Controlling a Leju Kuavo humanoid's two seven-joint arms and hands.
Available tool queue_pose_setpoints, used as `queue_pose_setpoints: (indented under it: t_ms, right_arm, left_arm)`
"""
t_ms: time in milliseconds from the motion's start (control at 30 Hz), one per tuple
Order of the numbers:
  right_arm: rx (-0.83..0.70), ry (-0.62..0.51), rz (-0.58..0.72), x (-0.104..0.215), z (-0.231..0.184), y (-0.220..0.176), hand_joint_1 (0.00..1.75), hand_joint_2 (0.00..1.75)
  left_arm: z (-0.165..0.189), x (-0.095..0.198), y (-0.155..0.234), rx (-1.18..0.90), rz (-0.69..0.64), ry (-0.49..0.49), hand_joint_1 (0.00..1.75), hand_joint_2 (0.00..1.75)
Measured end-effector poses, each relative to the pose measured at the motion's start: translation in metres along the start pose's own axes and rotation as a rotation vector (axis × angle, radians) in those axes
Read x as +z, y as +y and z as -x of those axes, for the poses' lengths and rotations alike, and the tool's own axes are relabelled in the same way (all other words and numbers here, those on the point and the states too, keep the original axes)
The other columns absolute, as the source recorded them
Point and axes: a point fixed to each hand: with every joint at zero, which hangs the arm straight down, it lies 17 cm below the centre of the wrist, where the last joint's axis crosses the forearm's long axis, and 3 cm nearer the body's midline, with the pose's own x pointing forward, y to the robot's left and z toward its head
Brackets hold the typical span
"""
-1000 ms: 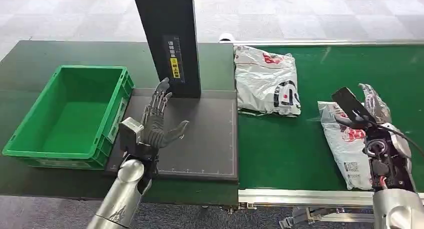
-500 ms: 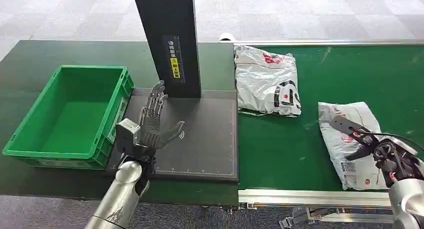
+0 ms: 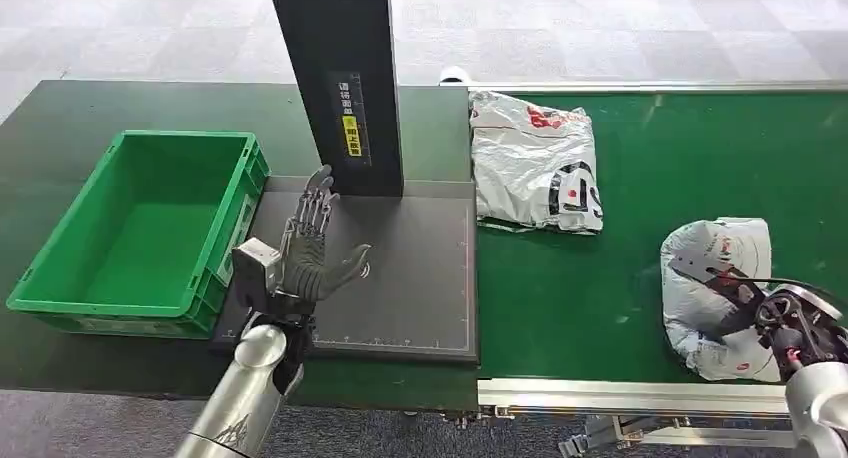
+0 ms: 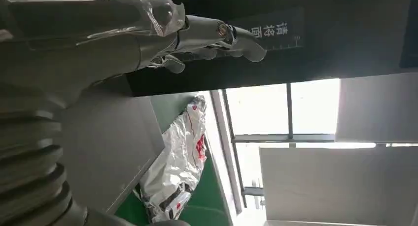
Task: Moved the parcel from conveyor to table for the left to box.
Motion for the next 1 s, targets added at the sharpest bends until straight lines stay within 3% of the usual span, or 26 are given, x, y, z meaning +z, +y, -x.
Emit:
queue_pose_setpoints:
  t_ms: [233, 500, 767, 900, 1000]
  right_arm:
    - [-0.016, -0.148, 0.048, 0.003, -0.039, -0.010, 1.75, 1.75]
    - [-0.018, -0.415, 0.191, 0.018, -0.110, -0.031, 1.75, 1.75]
    - [0.048, -0.732, 0.518, 0.070, -0.184, -0.088, 1.75, 1.75]
    - [0.056, -0.805, 0.617, 0.092, -0.204, -0.104, 1.75, 1.75]
    - [0.076, -0.889, 0.778, 0.121, -0.219, -0.119, 1.75, 1.75]
  left_arm:
    - [0.002, 0.001, 0.010, -0.021, -0.041, 0.002, 0.00, 1.75]
    - [-0.006, 0.006, 0.021, -0.006, -0.074, -0.017, 0.00, 1.75]
    - [-0.009, 0.012, 0.026, 0.037, -0.090, -0.037, 0.00, 1.75]
    - [-0.008, 0.014, 0.026, 0.041, -0.093, -0.038, 0.00, 1.75]
    - [-0.010, 0.014, 0.027, 0.048, -0.097, -0.048, 0.00, 1.75]
